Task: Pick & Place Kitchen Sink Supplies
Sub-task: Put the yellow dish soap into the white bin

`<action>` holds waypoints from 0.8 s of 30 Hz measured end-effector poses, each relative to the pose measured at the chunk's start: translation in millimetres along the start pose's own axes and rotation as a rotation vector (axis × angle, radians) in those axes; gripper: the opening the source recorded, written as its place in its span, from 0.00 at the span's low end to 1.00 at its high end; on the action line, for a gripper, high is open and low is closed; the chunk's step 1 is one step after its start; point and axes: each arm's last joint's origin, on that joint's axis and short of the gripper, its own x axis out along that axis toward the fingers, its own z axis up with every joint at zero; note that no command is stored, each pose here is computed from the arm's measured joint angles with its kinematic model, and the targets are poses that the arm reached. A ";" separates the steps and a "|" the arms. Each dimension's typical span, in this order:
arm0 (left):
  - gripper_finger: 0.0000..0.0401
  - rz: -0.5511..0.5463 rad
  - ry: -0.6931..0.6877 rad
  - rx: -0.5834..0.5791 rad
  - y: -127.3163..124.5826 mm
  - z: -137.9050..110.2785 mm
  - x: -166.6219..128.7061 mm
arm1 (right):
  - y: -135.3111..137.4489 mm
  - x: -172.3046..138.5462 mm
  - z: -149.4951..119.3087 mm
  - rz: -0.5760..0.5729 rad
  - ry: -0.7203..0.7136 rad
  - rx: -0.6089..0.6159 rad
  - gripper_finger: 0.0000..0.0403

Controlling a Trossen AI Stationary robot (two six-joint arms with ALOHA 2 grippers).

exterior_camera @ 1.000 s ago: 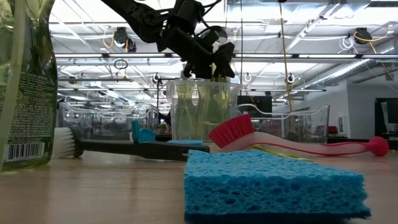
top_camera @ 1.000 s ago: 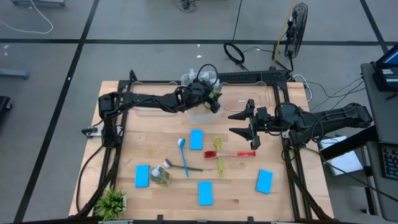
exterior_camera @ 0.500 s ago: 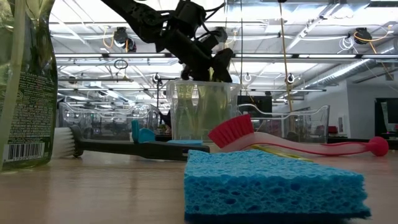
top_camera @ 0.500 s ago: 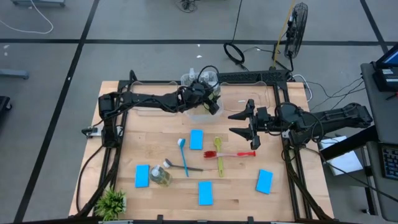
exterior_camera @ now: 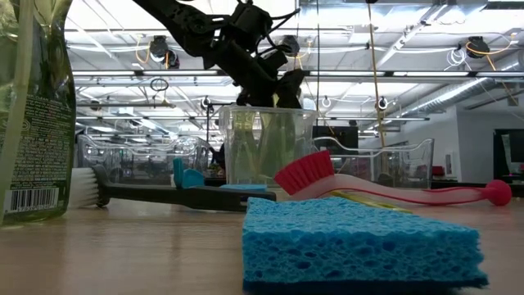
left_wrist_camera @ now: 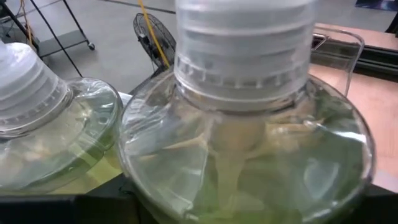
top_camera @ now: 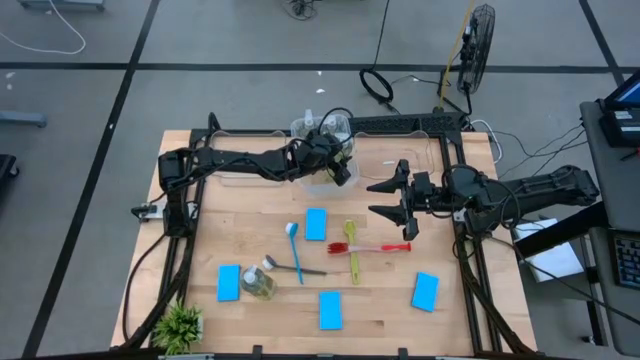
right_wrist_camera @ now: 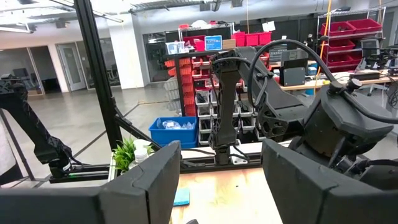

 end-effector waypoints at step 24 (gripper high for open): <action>0.83 0.029 -0.088 0.050 5.4 13.2 -3.5 | -0.1 0.0 0.0 0.000 0.000 0.000 0.52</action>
